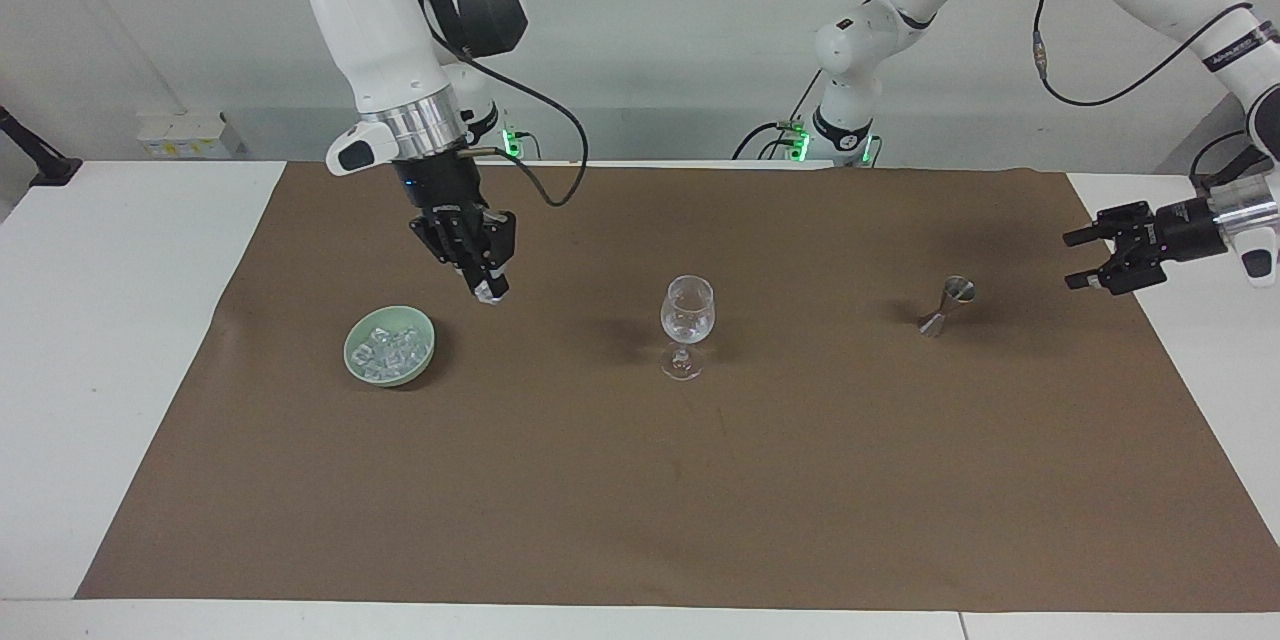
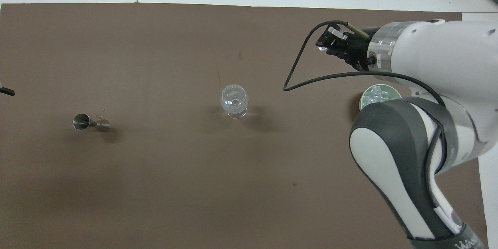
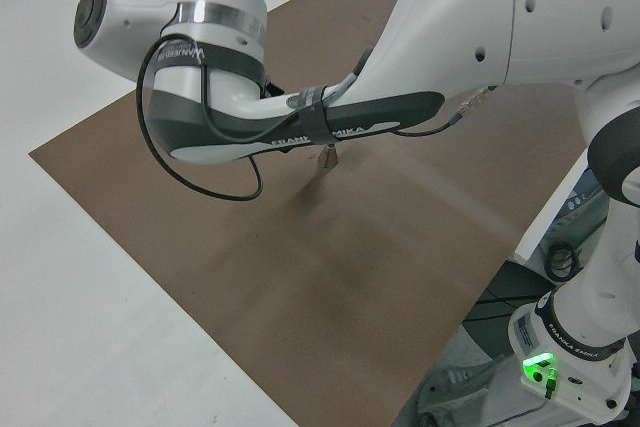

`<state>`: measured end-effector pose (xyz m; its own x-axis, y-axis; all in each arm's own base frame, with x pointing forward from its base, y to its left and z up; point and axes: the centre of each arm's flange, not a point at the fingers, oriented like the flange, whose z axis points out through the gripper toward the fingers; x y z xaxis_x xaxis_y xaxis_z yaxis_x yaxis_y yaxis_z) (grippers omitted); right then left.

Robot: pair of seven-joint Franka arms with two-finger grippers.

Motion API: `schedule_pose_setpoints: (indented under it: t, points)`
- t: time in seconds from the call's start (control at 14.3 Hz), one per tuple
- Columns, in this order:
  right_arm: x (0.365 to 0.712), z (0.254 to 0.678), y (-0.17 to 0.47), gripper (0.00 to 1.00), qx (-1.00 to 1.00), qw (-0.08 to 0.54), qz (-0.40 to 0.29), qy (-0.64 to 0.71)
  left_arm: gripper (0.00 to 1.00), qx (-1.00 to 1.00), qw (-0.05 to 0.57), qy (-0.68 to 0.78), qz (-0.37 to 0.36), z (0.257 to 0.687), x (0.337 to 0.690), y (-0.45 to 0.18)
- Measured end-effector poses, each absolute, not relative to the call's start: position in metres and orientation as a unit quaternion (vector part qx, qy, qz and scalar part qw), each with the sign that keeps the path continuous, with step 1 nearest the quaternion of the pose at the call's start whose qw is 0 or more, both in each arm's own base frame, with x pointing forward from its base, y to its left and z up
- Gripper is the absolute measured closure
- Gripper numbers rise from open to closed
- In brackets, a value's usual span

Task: Pour wine and add ice with both arms
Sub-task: 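Lift the green bowl with the right gripper and carry it over the glass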

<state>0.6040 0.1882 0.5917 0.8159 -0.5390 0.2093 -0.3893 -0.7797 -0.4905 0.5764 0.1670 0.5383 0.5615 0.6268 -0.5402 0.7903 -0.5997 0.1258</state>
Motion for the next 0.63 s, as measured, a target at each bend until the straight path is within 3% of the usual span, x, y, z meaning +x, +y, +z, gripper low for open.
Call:
schedule_pose_setpoints:
  t: [0.28, 0.63]
  points:
    - [0.606, 0.612, 0.224, 0.70, -0.907, 0.270, -0.165, 0.280, 0.00, 0.921, 0.113, 0.334, -0.166, 0.608, 0.562, 0.094]
    - [0.598, 0.622, 0.269, 0.70, -0.881, 0.325, -0.158, 0.306, 0.00, 0.966, 0.091, 0.215, -0.107, 0.664, 0.539, 0.030]
